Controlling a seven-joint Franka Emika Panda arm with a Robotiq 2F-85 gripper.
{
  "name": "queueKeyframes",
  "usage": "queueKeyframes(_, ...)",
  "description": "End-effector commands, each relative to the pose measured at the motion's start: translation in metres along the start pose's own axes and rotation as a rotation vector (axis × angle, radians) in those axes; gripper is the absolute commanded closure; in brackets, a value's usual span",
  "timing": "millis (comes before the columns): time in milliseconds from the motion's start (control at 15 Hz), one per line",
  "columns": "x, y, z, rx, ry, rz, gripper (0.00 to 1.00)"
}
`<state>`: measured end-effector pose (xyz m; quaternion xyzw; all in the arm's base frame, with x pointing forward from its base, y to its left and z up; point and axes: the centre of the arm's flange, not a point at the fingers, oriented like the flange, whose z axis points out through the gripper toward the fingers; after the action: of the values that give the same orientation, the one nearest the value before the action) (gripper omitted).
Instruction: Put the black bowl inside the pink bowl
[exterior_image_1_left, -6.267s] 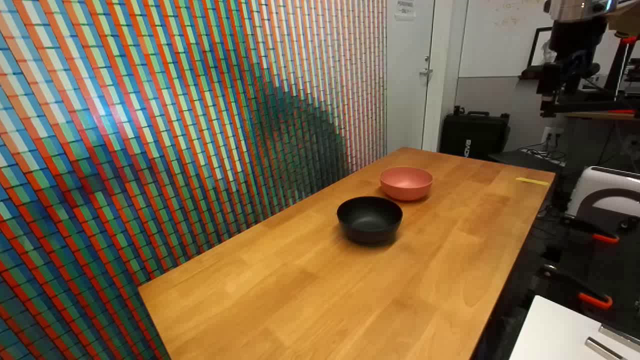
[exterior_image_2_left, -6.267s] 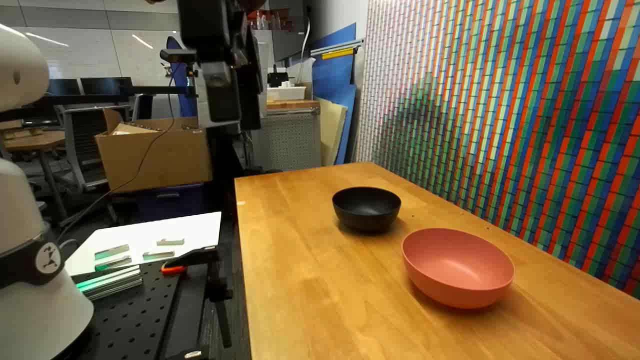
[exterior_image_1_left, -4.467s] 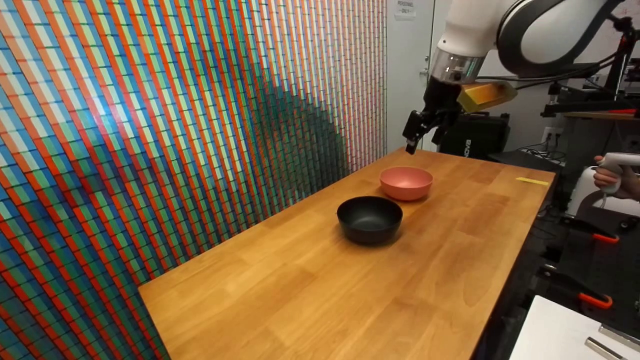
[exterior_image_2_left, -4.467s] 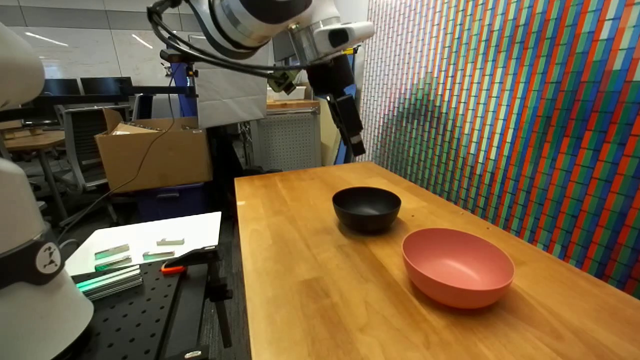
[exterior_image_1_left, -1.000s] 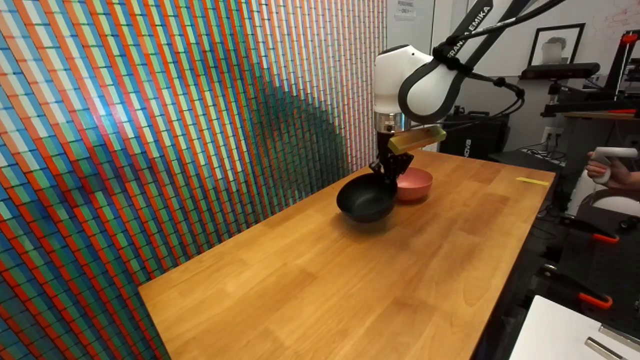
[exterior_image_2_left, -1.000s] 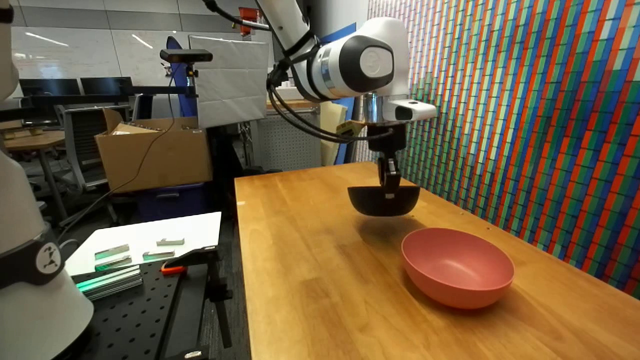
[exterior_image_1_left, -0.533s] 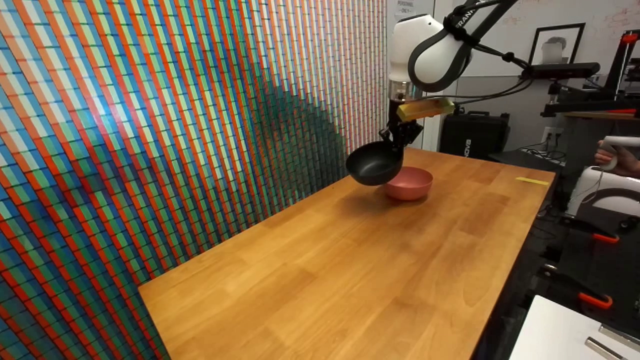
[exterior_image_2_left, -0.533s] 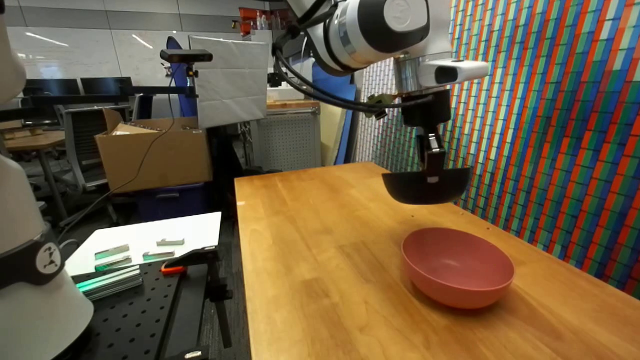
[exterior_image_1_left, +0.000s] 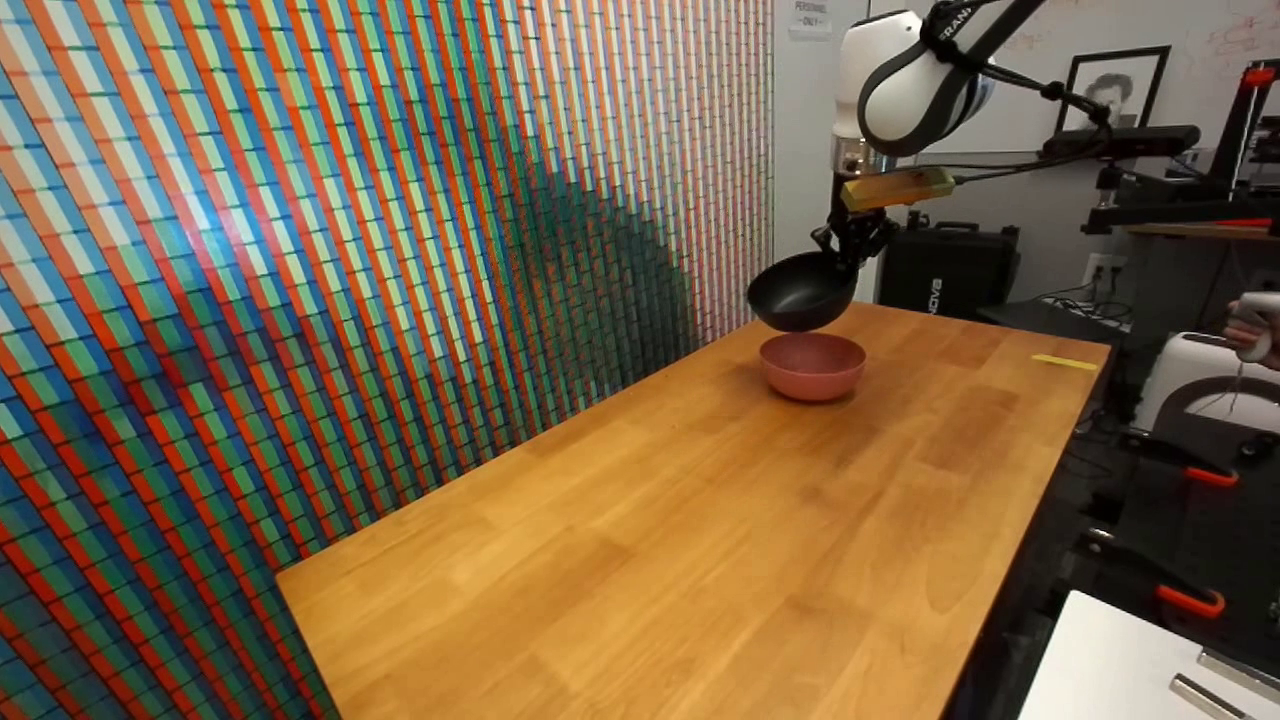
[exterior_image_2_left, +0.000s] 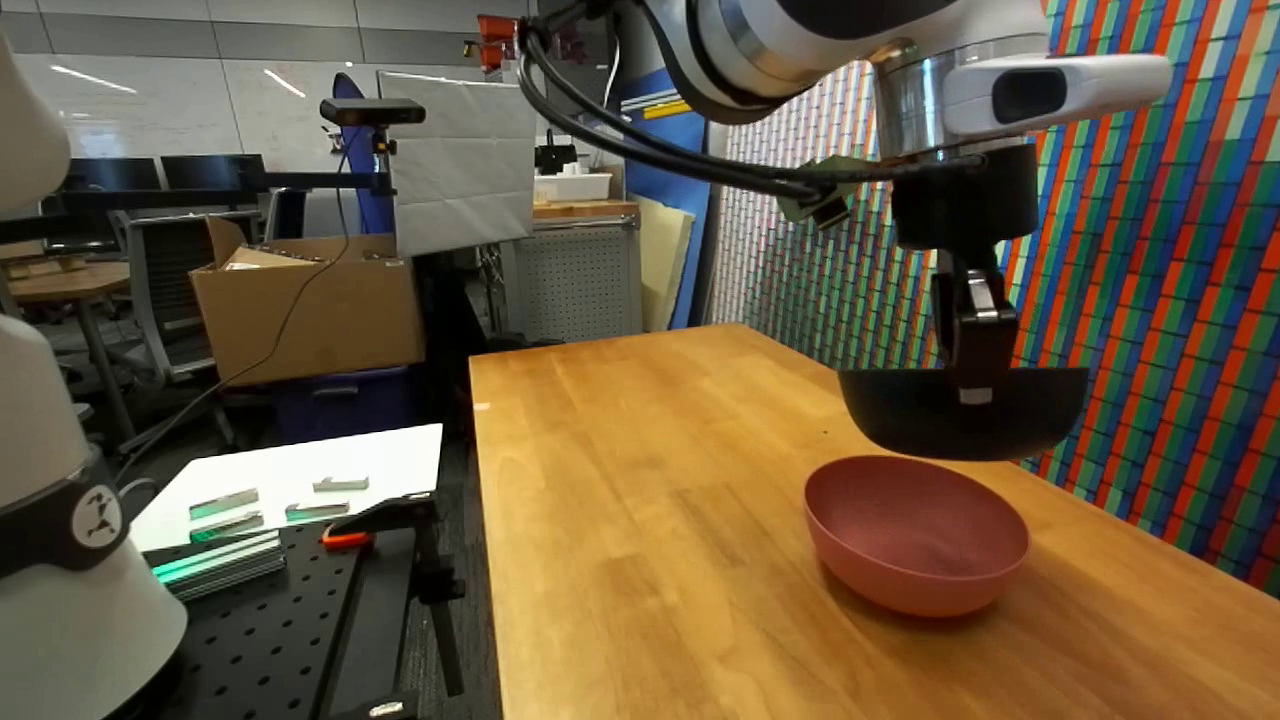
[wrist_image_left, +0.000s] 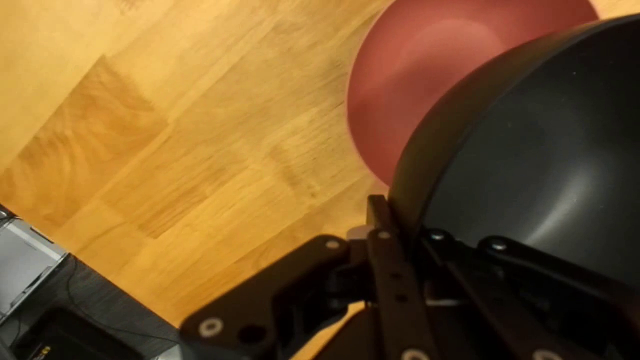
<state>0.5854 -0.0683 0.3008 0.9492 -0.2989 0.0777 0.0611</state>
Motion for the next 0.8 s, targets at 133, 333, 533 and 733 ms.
queueKeyframes(133, -0.010, 0.019, 0.004, 0.004, -0.019, -0.005, 0.98)
queueKeyframes(333, -0.020, 0.011, 0.013, 0.011, -0.040, -0.025, 0.98)
queueKeyframes(533, -0.027, 0.001, 0.020, 0.024, -0.064, -0.031, 0.98)
queueKeyframes(733, -0.029, -0.008, 0.020, 0.036, -0.069, -0.028, 0.62)
